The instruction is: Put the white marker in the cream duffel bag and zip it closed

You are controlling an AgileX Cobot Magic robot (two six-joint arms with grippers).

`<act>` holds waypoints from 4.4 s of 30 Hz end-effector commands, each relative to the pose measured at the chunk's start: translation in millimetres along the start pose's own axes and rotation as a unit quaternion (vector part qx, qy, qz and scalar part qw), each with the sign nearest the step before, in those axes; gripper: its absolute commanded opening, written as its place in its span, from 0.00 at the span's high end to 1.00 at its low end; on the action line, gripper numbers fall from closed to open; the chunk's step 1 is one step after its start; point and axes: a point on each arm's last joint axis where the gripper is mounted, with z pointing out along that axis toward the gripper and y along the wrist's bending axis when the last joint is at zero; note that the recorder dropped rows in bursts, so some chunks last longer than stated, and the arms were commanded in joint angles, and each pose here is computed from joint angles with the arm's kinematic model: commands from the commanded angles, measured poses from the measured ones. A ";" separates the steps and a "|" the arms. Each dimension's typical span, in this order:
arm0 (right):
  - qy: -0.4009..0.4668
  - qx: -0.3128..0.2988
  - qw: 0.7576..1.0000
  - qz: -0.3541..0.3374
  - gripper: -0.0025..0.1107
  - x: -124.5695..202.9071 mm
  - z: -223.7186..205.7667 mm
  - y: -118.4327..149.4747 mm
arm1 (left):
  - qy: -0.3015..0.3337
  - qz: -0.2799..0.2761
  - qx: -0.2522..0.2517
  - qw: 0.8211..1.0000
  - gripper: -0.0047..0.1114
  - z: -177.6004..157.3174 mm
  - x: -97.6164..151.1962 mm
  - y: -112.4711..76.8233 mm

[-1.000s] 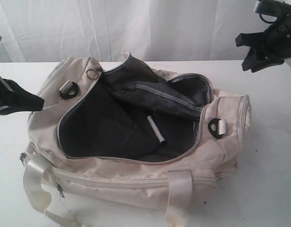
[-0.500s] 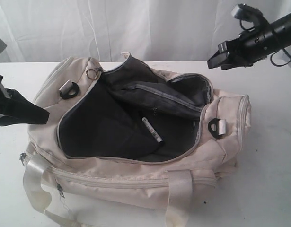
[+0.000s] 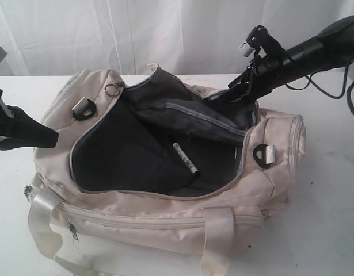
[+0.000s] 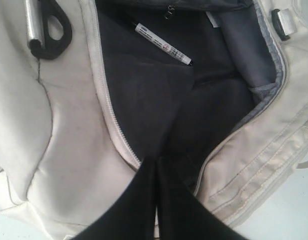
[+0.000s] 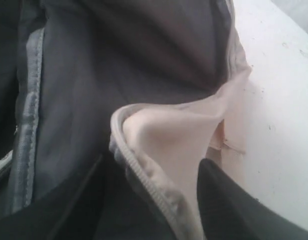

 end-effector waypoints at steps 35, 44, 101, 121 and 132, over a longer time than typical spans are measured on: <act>0.125 -0.118 0.963 0.207 0.98 -57.0 -72.9 173.4 | -0.090 -0.040 -0.135 0.986 0.96 -4.4 -16.1 24.2; 0.194 -0.171 0.938 0.231 0.95 -24.6 -48.6 212.7 | -0.105 -0.019 -0.178 0.978 0.96 -5.6 -19.1 32.9; 0.040 -0.004 0.873 0.486 0.52 -30.6 -24.2 56.1 | -0.058 -0.002 -0.165 0.985 0.96 12.7 -22.5 46.5; 0.141 0.012 0.803 0.579 0.54 12.2 17.9 40.3 | -0.052 0.002 -0.164 0.985 0.96 12.8 -21.7 46.3; 0.148 -0.016 0.827 0.543 0.98 5.6 16.7 47.8 | -0.052 0.002 -0.164 0.985 0.96 12.8 -21.7 46.3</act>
